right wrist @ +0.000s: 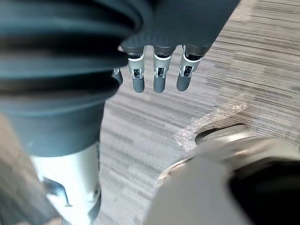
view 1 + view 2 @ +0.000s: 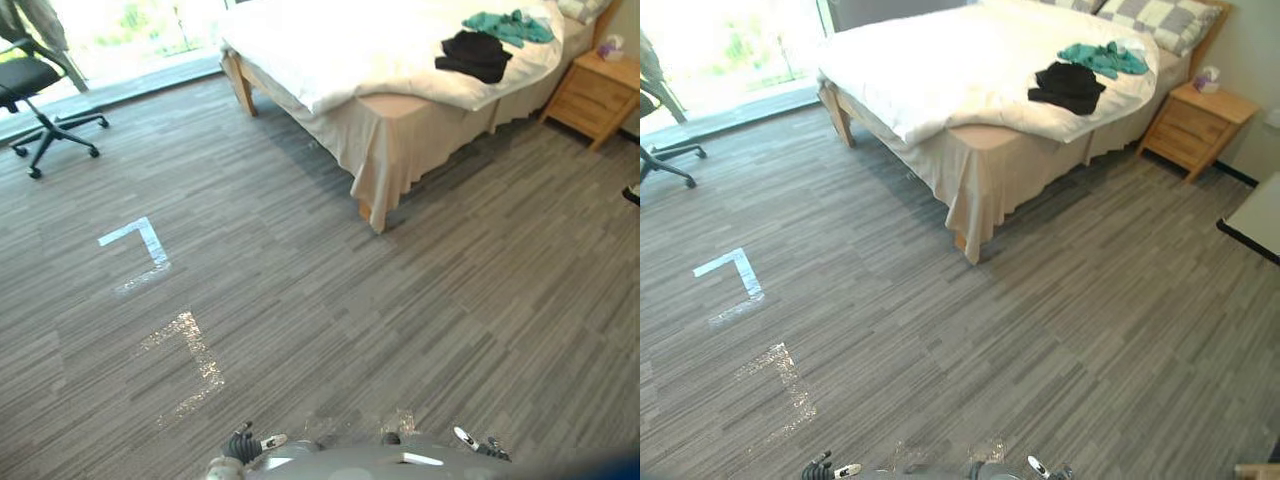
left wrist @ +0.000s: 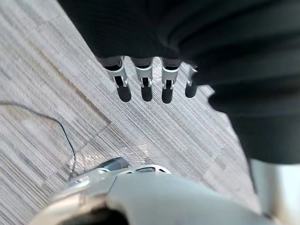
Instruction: Tidy the bed and pick cloth on bed and put in laundry
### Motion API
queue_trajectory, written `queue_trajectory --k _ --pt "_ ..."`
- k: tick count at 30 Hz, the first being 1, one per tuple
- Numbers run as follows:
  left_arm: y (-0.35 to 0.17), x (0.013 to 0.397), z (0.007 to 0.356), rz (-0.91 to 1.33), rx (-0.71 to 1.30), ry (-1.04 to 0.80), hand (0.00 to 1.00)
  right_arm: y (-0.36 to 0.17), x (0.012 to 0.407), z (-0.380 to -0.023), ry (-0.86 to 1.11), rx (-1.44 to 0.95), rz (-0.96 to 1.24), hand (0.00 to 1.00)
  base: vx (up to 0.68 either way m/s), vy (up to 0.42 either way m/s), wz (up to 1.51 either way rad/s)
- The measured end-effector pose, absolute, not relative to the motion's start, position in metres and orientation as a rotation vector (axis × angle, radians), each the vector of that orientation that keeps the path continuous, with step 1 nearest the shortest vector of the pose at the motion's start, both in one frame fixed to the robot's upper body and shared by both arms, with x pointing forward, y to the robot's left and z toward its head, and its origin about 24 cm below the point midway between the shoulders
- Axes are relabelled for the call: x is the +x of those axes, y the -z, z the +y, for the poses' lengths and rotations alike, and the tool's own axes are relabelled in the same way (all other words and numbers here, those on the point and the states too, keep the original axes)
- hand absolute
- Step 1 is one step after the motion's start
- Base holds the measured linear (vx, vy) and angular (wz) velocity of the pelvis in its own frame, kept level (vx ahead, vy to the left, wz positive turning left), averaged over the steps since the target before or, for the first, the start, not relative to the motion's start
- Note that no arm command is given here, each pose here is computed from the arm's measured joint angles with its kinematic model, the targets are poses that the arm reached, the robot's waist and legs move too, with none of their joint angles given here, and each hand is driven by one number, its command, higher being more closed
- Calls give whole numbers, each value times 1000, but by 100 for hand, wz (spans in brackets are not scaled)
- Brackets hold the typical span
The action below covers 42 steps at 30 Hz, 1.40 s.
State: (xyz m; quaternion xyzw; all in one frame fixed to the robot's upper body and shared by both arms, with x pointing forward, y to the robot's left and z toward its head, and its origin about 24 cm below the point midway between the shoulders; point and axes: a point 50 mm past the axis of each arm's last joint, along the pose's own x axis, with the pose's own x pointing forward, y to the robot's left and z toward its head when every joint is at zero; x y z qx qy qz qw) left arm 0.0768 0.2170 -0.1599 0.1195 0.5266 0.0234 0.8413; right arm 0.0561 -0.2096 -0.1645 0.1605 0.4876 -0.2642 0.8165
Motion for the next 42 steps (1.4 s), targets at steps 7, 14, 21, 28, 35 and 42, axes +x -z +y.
queue_trajectory --k 7,14,21,28,35,42 --pt "156 91 223 1084 246 -75 0 160 82 -207 558 434 946 0 77 -166 -59" --pt "161 73 216 1121 178 -141 0 162 51 -211 542 374 999 0 248 -296 -32" --pt "158 79 203 1011 99 -189 0 153 79 -223 322 165 903 0 499 -166 -67" --pt "152 88 200 908 66 -212 0 150 92 -220 265 166 864 0 470 83 -49" --pt "149 101 213 912 116 -204 0 155 89 -200 278 227 882 0 424 206 37" --pt "157 84 213 1025 148 -159 0 156 78 -212 353 218 911 0 320 140 82"
